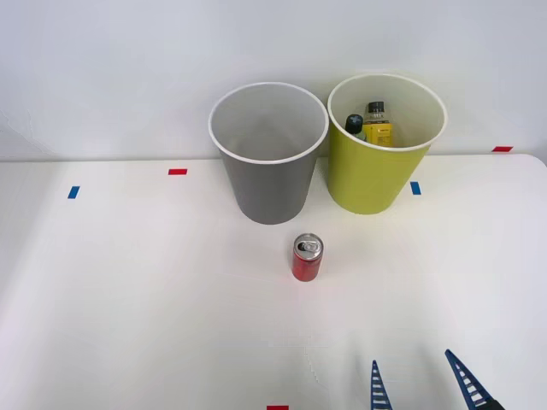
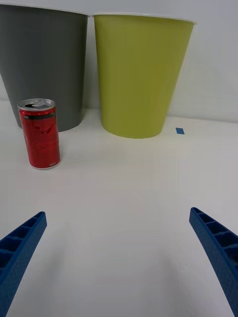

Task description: Put cans in the gray bin, plastic bottles in the light green bin

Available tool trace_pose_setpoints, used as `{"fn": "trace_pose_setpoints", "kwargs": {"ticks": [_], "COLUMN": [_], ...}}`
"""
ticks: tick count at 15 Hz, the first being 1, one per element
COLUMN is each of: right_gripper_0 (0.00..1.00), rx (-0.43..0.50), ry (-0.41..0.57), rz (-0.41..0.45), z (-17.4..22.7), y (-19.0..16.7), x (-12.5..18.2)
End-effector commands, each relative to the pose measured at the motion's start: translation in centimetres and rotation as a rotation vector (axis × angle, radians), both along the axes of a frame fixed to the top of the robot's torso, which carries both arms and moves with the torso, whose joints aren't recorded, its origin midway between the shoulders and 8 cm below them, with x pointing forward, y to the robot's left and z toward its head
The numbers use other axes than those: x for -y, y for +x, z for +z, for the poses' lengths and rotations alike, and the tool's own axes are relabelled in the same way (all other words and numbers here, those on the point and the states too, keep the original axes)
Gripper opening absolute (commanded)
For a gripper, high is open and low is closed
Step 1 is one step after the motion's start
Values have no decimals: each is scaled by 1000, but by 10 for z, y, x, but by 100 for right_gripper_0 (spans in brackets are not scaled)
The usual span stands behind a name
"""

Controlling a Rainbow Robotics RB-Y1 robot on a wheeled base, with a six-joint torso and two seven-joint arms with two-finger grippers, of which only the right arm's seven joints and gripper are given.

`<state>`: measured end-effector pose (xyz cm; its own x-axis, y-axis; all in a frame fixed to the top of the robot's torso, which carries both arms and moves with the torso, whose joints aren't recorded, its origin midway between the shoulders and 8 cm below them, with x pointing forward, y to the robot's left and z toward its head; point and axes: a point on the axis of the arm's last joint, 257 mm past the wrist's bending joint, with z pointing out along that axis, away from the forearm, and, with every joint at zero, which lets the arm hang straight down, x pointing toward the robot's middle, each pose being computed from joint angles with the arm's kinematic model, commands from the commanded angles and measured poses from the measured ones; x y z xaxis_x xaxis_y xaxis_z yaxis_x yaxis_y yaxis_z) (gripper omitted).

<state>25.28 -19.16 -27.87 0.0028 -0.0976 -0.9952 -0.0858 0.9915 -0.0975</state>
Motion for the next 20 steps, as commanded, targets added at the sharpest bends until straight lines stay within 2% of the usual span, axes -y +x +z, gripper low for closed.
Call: {"fn": "trace_pose_setpoints", "kwargs": {"ticks": [1,20], "right_gripper_0": [100,100], "rx": [0,0], "ry": [0,0], "rz": [0,0], "z": [0,0], "y": [0,0], "x": [0,0]}}
